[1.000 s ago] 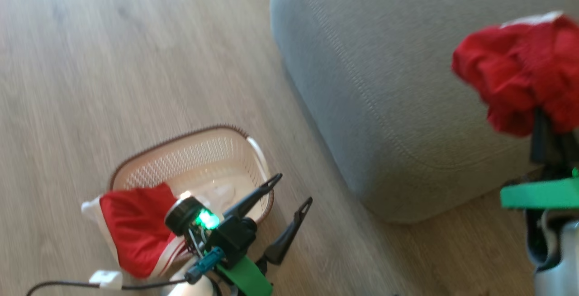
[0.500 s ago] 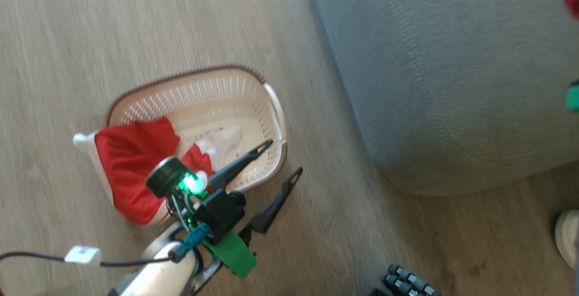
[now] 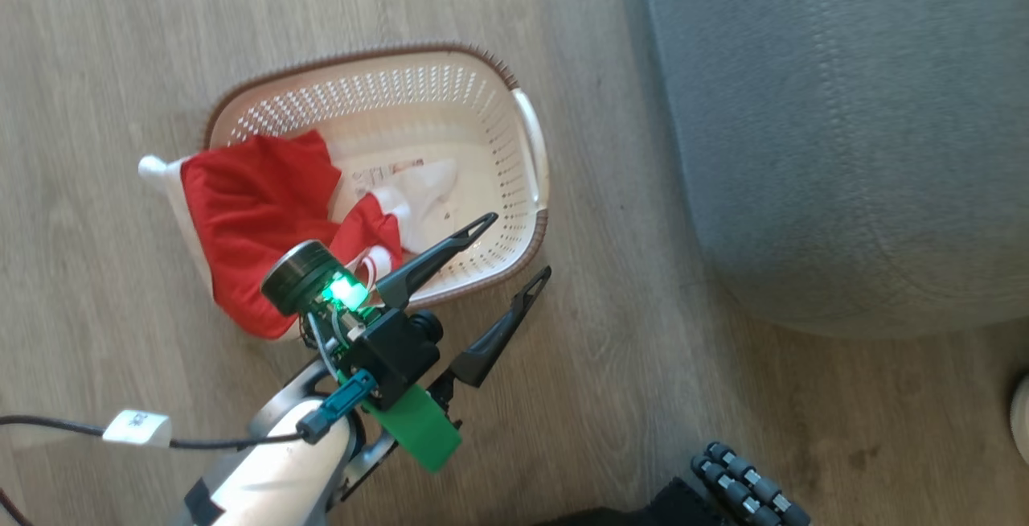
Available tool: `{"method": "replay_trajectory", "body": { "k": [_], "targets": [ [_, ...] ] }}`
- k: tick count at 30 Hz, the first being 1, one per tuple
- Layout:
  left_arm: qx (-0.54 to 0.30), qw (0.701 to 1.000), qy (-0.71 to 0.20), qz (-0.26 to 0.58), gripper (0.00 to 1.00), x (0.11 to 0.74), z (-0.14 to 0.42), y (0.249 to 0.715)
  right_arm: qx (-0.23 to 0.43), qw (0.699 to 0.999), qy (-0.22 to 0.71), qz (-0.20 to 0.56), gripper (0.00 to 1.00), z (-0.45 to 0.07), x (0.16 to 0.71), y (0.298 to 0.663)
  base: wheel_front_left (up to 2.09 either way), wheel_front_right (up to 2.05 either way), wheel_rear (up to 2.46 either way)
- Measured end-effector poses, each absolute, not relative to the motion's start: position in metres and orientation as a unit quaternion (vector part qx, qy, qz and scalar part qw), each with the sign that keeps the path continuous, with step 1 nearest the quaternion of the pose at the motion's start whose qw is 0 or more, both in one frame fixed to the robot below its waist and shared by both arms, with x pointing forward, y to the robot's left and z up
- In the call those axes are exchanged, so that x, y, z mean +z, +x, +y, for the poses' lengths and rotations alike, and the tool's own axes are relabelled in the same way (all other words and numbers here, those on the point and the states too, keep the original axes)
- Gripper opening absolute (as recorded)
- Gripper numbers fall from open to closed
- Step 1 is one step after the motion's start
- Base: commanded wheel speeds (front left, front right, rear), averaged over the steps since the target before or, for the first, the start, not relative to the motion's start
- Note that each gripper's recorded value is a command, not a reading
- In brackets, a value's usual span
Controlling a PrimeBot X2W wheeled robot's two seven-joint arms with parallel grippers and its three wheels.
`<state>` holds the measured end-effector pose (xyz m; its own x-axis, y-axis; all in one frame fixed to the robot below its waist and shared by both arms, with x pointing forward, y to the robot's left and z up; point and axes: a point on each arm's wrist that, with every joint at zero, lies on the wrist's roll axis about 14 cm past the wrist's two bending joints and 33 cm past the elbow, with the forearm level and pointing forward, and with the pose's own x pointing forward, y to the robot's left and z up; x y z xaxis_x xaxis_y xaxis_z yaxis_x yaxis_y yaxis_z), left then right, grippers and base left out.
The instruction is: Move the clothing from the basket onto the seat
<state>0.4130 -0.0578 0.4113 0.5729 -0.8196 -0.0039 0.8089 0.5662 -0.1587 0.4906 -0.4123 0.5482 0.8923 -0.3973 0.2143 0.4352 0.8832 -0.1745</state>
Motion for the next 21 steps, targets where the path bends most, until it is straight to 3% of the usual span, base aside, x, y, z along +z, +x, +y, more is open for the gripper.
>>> {"method": "replay_trajectory", "body": {
  "k": [15,21],
  "targets": [
    [-0.426,0.899,-0.076,0.072,1.0,0.376,-0.034,0.429,-0.301,0.952,0.023,0.038,0.0,-0.455,0.435,0.54,0.0,0.0,0.0],
    [-0.415,0.903,-0.077,0.082,1.0,0.369,-0.027,0.429,-0.305,0.949,0.021,0.075,0.0,-0.458,0.414,0.551,0.0,0.0,0.0]
  ]
}}
